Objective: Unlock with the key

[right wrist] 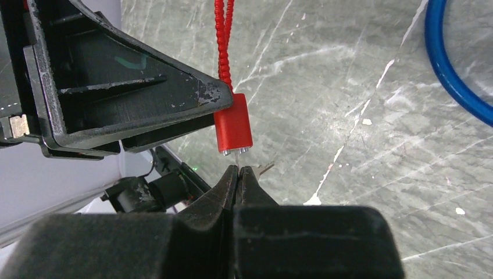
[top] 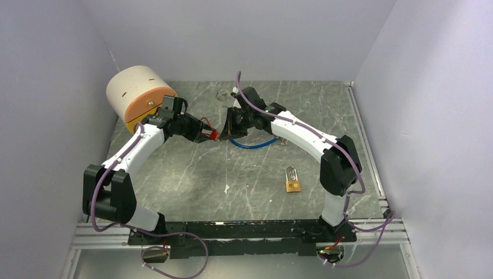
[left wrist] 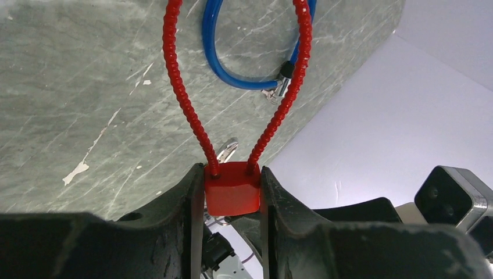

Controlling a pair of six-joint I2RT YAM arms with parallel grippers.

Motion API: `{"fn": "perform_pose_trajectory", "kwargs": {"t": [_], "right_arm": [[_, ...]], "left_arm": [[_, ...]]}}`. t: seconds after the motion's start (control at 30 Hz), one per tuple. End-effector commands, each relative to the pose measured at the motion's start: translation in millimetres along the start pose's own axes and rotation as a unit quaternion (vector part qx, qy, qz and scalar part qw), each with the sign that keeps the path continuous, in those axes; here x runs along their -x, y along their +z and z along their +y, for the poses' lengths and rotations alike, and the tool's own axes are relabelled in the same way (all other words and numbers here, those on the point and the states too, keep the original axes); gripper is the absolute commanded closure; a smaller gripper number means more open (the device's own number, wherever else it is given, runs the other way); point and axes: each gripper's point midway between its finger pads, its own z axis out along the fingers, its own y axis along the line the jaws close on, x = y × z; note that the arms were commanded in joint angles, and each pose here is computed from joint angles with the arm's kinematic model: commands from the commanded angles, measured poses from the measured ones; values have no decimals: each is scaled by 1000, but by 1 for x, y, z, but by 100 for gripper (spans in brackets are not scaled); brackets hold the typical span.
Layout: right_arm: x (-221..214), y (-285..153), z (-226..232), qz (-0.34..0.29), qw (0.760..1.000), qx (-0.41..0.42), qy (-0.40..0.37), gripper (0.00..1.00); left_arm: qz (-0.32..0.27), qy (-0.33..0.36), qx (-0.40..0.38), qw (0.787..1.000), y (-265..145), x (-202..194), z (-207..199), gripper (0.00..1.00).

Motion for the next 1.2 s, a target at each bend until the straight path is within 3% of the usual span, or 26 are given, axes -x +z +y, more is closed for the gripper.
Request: {"fn": "perform_pose_trajectory", "kwargs": {"t": [0.0, 0.17, 0.3, 0.4, 0.63, 0.8, 0.97, 1.17], "right_arm": [[54, 14, 0, -102, 994, -28, -37, 100], [54, 13, 16, -85, 994, 4, -63, 100], [47, 6, 32, -35, 997, 64, 9, 100], [50, 3, 27, -51, 997, 62, 12, 99], [40, -19, 22, -119, 987, 98, -46, 87], [29, -46, 25, -159, 977, 127, -63, 68], [21, -67, 25, -178, 972, 129, -80, 50], [5, -81, 33, -184, 961, 175, -106, 47]], "left_arm": [[119, 12, -58, 991, -34, -57, -34, 97], [96, 42, -53, 993, -37, -52, -31, 97], [83, 68, -47, 993, -38, -49, -27, 97], [90, 53, -61, 993, -39, -53, -28, 97], [73, 45, -91, 992, -40, -48, -39, 98], [28, 51, -108, 992, -39, -34, -43, 97], [24, 49, -121, 991, -39, -32, -43, 97], [20, 53, -126, 990, -43, -32, -44, 97]]}}
